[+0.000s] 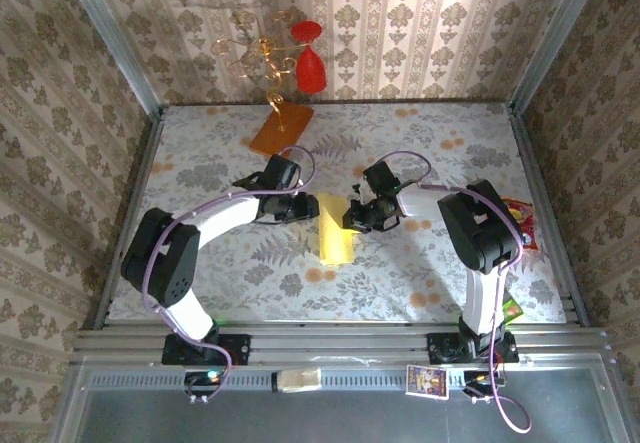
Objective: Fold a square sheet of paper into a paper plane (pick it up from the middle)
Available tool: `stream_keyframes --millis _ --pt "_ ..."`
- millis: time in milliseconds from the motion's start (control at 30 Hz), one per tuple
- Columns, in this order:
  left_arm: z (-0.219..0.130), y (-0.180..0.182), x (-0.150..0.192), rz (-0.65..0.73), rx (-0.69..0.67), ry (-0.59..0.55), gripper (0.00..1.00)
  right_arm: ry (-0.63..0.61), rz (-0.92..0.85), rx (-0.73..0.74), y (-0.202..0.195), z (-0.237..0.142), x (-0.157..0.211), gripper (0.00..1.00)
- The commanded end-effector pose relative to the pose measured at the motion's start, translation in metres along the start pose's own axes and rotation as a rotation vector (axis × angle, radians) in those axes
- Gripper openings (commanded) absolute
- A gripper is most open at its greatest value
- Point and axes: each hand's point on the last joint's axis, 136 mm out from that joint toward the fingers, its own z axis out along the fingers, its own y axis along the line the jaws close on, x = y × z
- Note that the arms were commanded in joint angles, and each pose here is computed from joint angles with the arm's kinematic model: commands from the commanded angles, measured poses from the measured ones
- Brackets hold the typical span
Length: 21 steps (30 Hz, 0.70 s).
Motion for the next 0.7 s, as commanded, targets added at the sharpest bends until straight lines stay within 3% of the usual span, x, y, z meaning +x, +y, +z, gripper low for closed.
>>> stream_keyframes --millis 0,167,267,667 --pt "0.007 -0.035 -0.002 -0.020 0.133 -0.002 0.29 0.162 0.124 0.241 -0.072 0.014 0.051 0.10" --pt "0.035 -0.058 0.009 -0.045 0.209 0.076 0.06 0.168 0.138 0.263 -0.077 0.015 0.054 0.08" --pt "0.045 -0.055 0.012 -0.062 0.206 0.103 0.00 0.171 0.138 0.279 -0.080 0.014 0.056 0.08" --pt "0.058 -0.046 0.035 -0.075 0.191 0.199 0.00 0.193 0.143 0.328 -0.089 0.012 0.061 0.08"
